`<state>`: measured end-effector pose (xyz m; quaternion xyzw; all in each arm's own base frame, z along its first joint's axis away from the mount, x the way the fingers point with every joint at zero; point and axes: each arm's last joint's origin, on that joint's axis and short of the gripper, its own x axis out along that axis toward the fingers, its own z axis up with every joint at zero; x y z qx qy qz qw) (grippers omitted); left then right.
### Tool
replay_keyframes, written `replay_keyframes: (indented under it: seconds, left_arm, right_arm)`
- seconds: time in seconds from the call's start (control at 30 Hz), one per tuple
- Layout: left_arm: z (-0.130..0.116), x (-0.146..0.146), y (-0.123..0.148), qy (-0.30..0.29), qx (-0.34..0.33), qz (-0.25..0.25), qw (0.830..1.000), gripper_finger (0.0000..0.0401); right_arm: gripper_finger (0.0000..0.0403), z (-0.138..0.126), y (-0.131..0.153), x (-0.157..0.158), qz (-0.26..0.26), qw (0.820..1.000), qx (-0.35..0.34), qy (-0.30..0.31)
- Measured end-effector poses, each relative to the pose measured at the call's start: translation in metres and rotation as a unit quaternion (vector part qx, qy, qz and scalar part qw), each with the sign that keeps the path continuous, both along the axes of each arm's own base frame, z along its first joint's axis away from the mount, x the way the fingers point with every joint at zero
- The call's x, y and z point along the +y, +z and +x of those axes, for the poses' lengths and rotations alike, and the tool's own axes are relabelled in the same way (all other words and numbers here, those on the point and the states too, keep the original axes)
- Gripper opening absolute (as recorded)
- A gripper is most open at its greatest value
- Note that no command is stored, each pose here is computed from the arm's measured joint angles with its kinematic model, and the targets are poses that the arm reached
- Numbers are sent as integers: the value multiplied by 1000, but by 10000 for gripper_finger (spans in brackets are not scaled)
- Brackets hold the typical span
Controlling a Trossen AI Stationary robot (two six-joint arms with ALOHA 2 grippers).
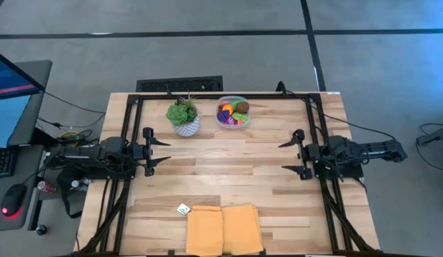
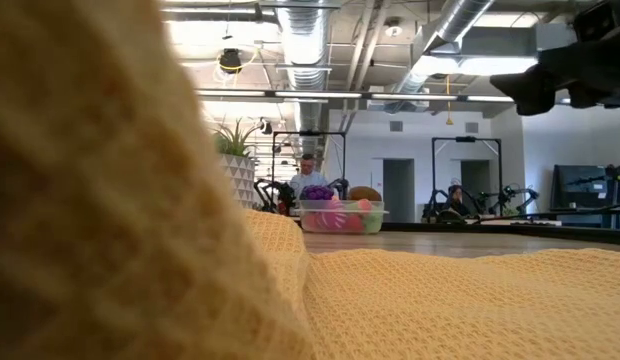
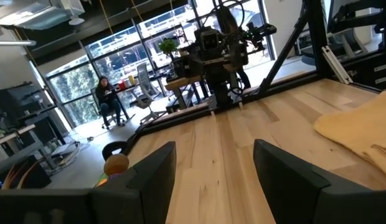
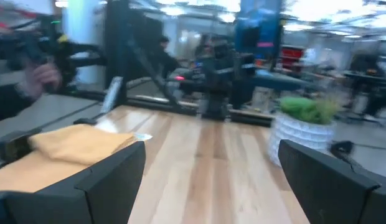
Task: Pick and placing Produce into tupperware
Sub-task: Return to Home Position
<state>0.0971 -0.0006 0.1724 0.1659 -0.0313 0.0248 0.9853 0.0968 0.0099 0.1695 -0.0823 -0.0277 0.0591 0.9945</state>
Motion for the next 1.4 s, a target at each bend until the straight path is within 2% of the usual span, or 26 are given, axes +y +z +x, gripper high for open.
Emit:
replay_keyframes:
  seconds: [0.2, 0.4, 0.7, 0.87, 1.03, 1.27, 1.4]
  left_arm:
    - [0, 0, 0, 0, 0, 1, 1000, 206]
    - [0, 0, 0, 1, 0, 1, 1000, 206]
    - [0, 0, 0, 1, 0, 1, 1000, 206]
    - [0, 0, 1, -8, -3, 3, 1000, 206]
    - [0, -3, 3, -50, -18, 15, 998, 206]
    - [0, -3, 4, -50, -20, 15, 998, 206]
    - [0, -1, 0, -21, -2, -3, 1000, 206]
  right_arm:
    - [391, 0, 1, -2, 28, 999, -5, -20]
    - [391, 0, 0, -6, 83, 992, 1, -100]
    - [391, 1, -2, -2, 72, 996, 13, -58]
    - [391, 1, -4, 3, 64, 997, 32, -9]
    - [391, 1, -4, 4, 54, 998, 31, -6]
    - [391, 1, -5, 4, 55, 998, 31, -8]
    - [391, 1, -5, 4, 55, 998, 31, -8]
